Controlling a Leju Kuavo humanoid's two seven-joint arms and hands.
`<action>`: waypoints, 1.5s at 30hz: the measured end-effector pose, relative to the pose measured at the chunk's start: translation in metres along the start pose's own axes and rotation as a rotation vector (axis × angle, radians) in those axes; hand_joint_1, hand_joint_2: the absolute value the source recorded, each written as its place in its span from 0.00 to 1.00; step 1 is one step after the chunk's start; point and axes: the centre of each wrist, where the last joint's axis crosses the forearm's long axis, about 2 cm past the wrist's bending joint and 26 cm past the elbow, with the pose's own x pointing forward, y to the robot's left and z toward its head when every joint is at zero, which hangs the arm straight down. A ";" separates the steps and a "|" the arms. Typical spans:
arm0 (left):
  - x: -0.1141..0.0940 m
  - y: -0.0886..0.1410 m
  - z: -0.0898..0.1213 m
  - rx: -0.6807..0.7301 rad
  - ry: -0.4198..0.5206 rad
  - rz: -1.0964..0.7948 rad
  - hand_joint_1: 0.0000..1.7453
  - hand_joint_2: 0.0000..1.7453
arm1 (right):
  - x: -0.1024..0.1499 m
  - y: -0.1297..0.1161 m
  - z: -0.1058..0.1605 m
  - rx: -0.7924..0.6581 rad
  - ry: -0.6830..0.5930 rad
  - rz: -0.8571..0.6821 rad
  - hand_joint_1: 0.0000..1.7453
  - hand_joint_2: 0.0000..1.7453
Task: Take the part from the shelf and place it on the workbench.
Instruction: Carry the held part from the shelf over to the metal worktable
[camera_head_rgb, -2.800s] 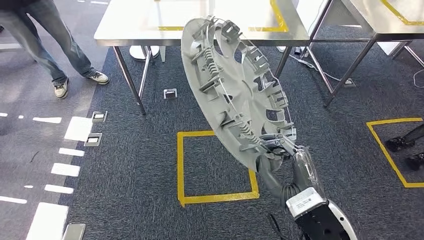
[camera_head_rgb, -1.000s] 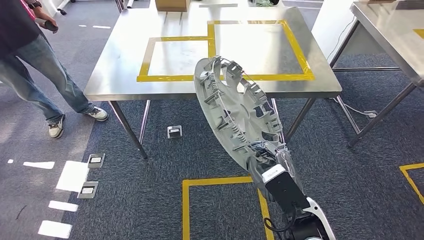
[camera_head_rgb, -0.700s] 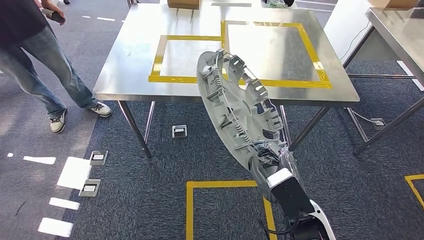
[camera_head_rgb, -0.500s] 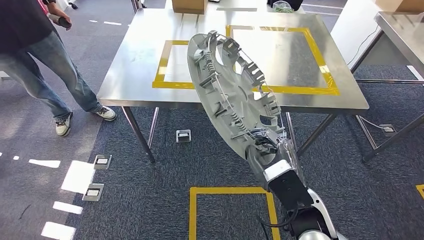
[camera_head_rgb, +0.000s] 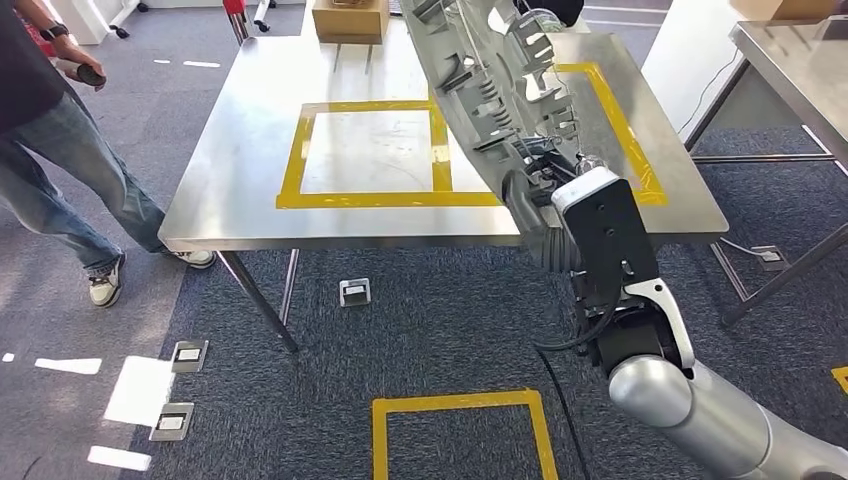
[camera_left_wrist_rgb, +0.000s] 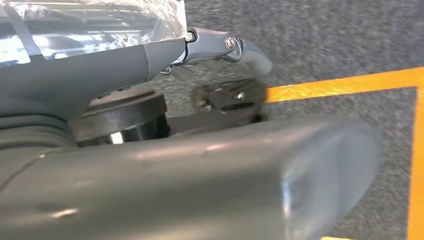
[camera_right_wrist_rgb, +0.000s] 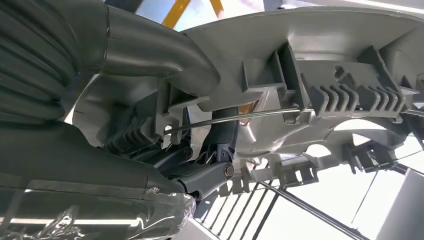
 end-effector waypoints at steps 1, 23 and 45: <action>0.000 0.000 0.000 -0.003 0.002 -0.005 0.00 0.00 | 0.001 -0.002 -0.004 -0.002 0.003 0.004 1.00 1.00; 0.004 -0.002 -0.001 -0.016 -0.005 -0.033 0.00 0.00 | -0.015 -0.025 -0.026 -0.058 0.054 0.117 1.00 1.00; -0.002 0.000 0.001 -0.016 0.002 -0.035 0.00 0.00 | -0.021 -0.027 -0.023 -0.065 0.074 0.142 1.00 1.00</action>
